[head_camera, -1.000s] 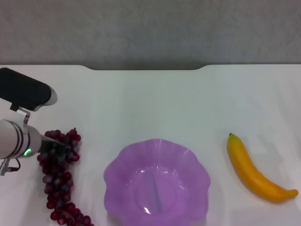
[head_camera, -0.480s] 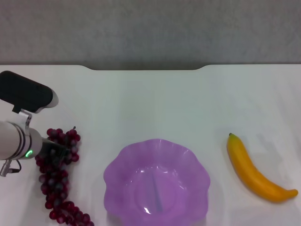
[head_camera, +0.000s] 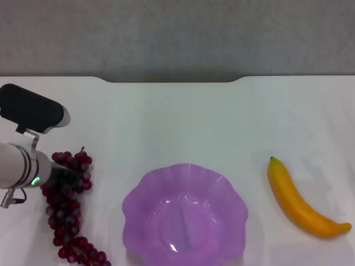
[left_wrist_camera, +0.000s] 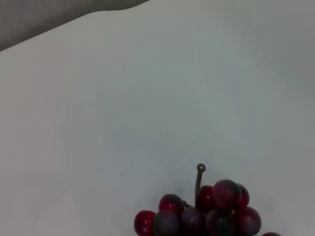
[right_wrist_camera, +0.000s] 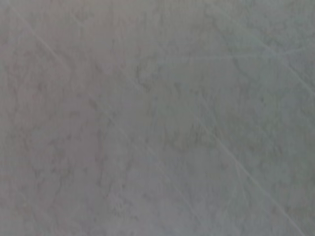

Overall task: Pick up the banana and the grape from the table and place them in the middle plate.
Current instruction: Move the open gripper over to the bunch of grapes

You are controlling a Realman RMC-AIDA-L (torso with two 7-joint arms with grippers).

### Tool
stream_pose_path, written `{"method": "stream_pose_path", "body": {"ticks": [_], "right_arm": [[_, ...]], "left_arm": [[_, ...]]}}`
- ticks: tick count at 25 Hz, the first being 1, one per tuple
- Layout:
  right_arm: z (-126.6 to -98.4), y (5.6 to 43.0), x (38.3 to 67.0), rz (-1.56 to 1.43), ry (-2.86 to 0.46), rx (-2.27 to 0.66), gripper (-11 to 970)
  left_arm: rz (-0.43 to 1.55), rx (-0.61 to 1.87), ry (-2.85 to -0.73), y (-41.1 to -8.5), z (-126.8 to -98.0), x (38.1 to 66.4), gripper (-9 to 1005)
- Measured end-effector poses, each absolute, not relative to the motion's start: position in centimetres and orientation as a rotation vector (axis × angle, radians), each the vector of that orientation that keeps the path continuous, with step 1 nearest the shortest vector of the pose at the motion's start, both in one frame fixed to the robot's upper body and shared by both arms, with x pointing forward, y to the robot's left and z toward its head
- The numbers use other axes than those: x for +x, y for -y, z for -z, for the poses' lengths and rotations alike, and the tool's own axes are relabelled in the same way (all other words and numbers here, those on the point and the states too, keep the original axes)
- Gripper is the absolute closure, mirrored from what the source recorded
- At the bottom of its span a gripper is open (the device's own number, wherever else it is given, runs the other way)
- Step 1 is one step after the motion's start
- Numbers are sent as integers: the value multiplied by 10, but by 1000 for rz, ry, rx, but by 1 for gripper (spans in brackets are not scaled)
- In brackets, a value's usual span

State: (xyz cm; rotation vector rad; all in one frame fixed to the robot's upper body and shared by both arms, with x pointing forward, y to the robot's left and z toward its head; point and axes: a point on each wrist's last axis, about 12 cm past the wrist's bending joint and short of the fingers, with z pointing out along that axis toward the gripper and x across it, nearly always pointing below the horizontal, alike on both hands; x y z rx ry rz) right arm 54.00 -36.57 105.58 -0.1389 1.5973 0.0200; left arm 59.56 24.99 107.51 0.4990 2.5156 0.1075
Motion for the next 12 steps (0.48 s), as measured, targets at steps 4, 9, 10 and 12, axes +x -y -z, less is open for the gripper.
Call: {"method": "stream_pose_path", "body": {"ticks": [4,9,10,12], "right_arm": [[-1056,366,540,-20,-1597,-140,474],[-1056,365,540,-20,-1596,-142,475],[-1056,365,540,-20,-1595,-143,475],[-1056,365,540,-19,-1595,-143,475]], "left_arm": [[-105,492,-2518,-251,-1075,596,667],[-108,493,-2519,-251,-1074,595,765],[-108,492,-2522,-251,-1074,595,785],[-106,489,-2519,-251,-1074,594,807]]}}
